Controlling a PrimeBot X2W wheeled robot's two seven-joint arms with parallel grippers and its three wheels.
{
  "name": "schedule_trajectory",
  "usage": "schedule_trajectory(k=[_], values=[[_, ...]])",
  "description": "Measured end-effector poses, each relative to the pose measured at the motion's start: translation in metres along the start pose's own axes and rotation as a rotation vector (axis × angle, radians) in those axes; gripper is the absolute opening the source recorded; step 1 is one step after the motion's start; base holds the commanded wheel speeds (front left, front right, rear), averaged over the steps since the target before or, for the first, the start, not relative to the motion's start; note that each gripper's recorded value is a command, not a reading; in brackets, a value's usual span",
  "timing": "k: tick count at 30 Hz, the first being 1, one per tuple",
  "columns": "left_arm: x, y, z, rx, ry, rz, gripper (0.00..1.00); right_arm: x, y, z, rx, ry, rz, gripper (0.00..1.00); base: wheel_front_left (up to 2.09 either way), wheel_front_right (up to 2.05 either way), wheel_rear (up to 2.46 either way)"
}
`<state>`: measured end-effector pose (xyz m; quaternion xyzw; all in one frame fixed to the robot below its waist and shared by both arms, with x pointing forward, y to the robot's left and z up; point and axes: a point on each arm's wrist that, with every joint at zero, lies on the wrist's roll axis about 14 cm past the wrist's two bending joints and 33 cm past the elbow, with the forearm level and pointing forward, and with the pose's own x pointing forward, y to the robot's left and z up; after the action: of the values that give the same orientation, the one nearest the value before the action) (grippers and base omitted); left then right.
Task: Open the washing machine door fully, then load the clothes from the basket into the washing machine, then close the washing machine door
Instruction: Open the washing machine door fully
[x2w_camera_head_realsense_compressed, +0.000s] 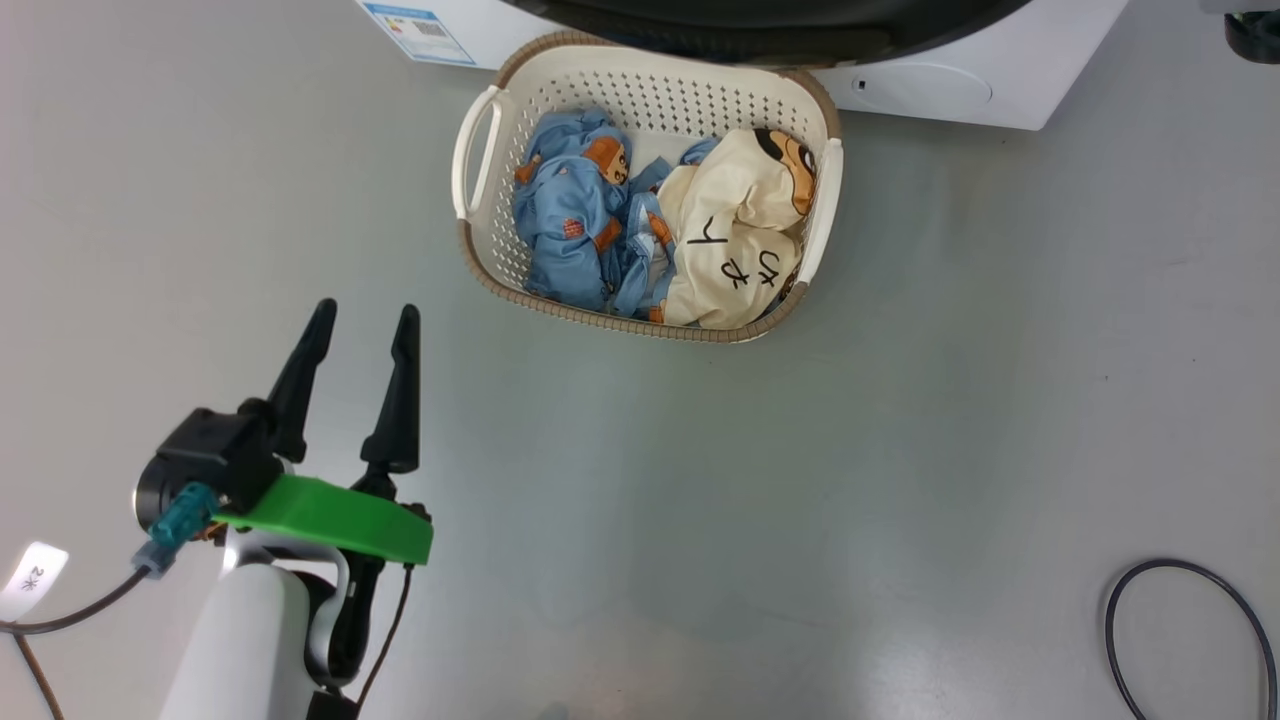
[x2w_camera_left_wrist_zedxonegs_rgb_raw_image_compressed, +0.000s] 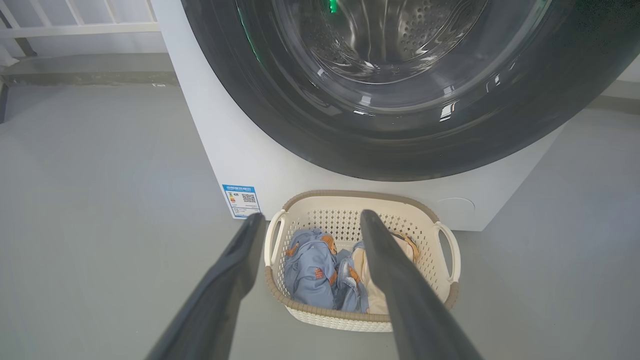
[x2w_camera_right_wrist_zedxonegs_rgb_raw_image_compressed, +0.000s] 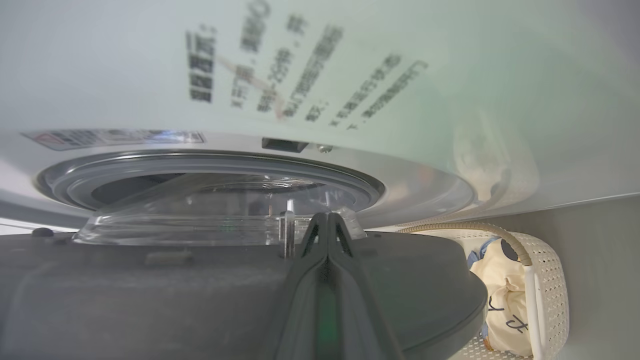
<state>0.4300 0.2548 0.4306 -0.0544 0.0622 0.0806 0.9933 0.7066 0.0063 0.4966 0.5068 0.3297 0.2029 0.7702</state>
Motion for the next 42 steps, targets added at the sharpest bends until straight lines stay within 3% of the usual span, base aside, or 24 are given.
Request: schedule_trajectory(k=[27, 42], values=[[0.006, -0.014, 0.017, -0.012, -0.058, -0.036, 1.0, -0.024, 0.001, -0.034, -0.044, 0.246, -0.035, 0.0, 0.0, 0.0, 0.0], [0.0, -0.022, 0.031, -0.01, -0.094, -0.069, 1.0, -0.051, 0.007, -0.071, -0.052, 0.373, 0.009, 0.0, 0.0, 0.0, 0.0]])
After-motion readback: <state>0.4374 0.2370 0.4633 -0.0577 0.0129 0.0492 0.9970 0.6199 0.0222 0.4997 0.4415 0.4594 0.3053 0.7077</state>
